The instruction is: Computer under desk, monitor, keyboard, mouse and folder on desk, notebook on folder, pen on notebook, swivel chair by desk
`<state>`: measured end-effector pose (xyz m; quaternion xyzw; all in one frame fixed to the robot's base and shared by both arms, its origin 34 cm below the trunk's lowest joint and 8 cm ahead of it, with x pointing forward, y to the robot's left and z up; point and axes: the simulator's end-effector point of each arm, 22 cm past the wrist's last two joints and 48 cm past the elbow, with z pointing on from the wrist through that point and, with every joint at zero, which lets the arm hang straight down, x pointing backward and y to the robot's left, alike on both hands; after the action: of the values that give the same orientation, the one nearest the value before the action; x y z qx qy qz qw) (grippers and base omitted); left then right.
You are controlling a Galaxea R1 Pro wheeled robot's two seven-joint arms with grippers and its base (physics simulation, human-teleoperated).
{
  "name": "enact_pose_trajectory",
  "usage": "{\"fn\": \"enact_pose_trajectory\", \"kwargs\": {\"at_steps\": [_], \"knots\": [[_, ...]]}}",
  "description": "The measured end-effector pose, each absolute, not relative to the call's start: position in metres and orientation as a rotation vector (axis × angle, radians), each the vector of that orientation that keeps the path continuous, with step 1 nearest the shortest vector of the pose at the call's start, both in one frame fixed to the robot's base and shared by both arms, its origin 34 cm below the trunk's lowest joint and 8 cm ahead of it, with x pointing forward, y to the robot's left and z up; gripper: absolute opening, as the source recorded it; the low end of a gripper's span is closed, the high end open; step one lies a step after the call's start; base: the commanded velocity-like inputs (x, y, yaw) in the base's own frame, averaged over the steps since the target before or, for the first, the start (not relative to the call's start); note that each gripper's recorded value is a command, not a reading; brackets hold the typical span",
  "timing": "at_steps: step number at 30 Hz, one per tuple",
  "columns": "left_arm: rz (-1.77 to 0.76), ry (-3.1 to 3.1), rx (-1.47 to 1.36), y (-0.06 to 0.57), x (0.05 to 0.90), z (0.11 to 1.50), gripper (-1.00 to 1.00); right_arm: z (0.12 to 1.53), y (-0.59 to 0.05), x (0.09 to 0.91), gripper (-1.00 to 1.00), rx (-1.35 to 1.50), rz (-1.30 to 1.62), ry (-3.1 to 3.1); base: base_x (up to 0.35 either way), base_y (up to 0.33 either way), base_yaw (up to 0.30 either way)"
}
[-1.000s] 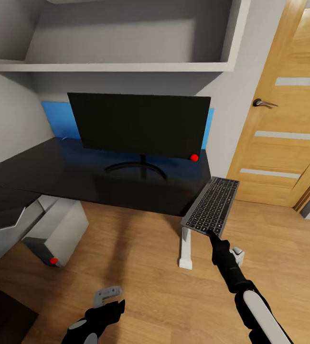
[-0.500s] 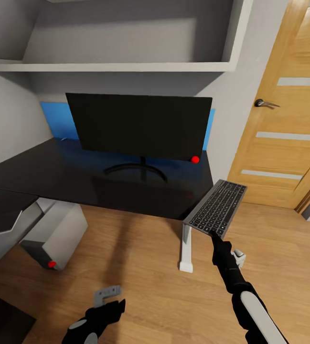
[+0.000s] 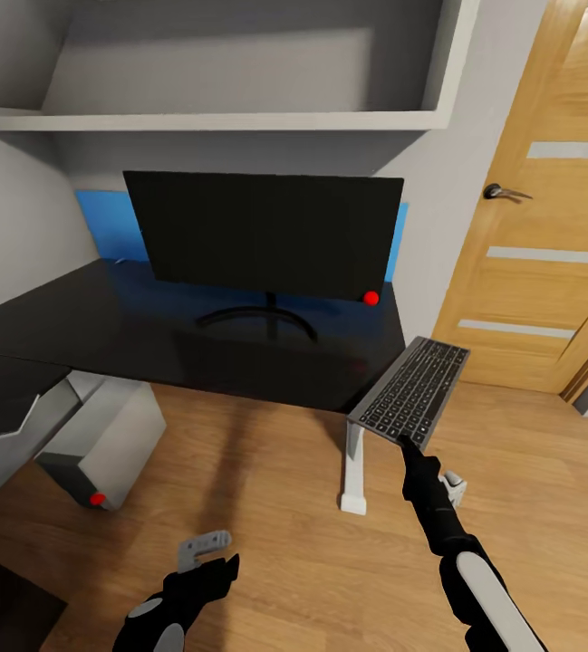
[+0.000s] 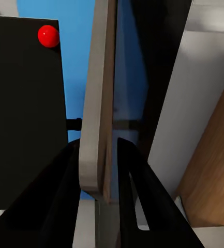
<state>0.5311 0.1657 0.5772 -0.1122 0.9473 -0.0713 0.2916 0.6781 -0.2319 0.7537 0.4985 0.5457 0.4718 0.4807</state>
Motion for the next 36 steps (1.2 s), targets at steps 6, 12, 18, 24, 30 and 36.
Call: {"fn": "enact_pose_trajectory", "kwargs": {"at_steps": [6, 12, 18, 24, 30, 36], "knots": [[-0.19, 2.526, -0.299, 0.1659, 0.5309, 0.577, 1.0, 0.7536, -0.232, 0.6781, -1.0, 1.215, 1.15, 1.331, 0.0, 0.0, 0.0], [-0.19, 2.53, -0.297, 0.1665, 0.5296, 0.5751, 1.0, 0.7538, -0.2321, 0.678, -1.0, 1.215, 1.15, 1.331, 0.03, 0.001, 0.0], [-0.188, 2.538, -0.297, 0.1671, 0.5278, 0.5723, 1.0, 0.7539, -0.2323, 0.6781, -1.0, 1.216, 1.15, 1.33, 0.053, 0.015, 0.0], [-0.188, 2.538, -0.296, 0.1668, 0.5277, 0.572, 1.0, 0.7541, -0.2319, 0.6781, -1.0, 1.216, 1.154, 1.329, 0.003, 0.028, 0.0], [-0.188, 2.539, -0.296, 0.1668, 0.5275, 0.5718, 1.0, 0.7547, -0.2296, 0.6779, -1.0, 1.212, 1.159, 1.33, -0.01, 0.054, 0.0], [-0.185, 2.545, -0.296, 0.167, 0.5258, 0.5694, 1.0, 0.7548, -0.2291, 0.6778, -1.0, 1.211, 1.161, 1.33, -0.001, 0.005, 0.0]]}}
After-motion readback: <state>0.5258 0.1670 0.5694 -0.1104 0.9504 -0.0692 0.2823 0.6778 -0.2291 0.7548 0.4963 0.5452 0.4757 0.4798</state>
